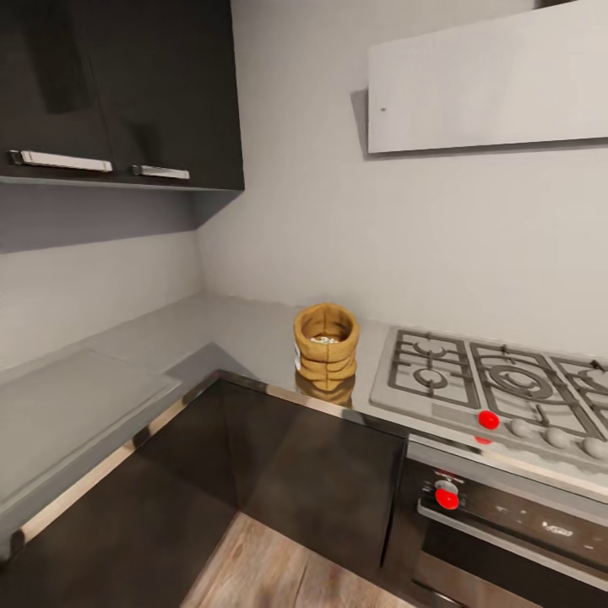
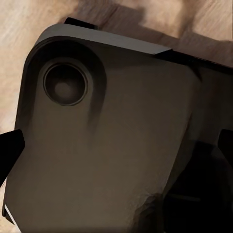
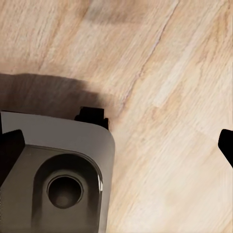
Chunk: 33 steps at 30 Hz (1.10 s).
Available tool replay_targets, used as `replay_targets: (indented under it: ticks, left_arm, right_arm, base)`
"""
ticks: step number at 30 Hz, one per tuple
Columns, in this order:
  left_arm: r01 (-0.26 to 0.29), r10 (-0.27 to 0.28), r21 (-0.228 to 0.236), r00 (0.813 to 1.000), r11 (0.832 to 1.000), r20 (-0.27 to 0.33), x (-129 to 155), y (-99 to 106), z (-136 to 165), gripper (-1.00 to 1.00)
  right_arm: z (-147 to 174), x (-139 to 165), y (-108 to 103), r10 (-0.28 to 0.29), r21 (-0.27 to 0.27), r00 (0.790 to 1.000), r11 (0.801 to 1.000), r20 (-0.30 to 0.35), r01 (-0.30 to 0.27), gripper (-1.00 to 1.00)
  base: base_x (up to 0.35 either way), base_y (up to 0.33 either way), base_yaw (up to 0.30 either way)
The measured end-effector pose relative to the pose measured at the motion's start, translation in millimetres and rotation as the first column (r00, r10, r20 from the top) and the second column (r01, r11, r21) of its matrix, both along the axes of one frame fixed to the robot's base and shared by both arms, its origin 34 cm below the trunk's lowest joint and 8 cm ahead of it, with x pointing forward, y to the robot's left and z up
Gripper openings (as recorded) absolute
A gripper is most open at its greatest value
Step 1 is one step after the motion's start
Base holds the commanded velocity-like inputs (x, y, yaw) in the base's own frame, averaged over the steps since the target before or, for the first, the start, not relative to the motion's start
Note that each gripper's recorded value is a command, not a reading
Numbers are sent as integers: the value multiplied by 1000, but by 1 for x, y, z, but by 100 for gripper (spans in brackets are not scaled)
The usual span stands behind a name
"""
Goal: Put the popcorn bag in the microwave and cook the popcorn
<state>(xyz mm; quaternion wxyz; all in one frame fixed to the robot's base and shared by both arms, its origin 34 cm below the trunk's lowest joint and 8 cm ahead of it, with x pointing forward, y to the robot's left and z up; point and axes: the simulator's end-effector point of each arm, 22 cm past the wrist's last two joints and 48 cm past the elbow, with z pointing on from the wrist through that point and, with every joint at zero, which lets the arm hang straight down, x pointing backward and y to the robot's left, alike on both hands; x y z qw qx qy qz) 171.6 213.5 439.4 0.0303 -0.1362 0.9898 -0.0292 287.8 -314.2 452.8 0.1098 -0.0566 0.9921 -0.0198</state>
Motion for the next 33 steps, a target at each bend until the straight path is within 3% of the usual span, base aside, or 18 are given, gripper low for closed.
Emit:
replay_targets:
  ticks: [21,33]
  left_arm:
    - [1,-1,0,1000,1000,8,3,0,0,100]
    - [-5,5,3,1000,1000,4,2,-2,0,100]
  right_arm:
    - [1,2,1,0,1,1000,1000,3,0,100]
    - [1,1,-3,3,-5,1000,1000,-2,-3,100]
  base:
    - [0,51,-210]
    - [0,0,-14]
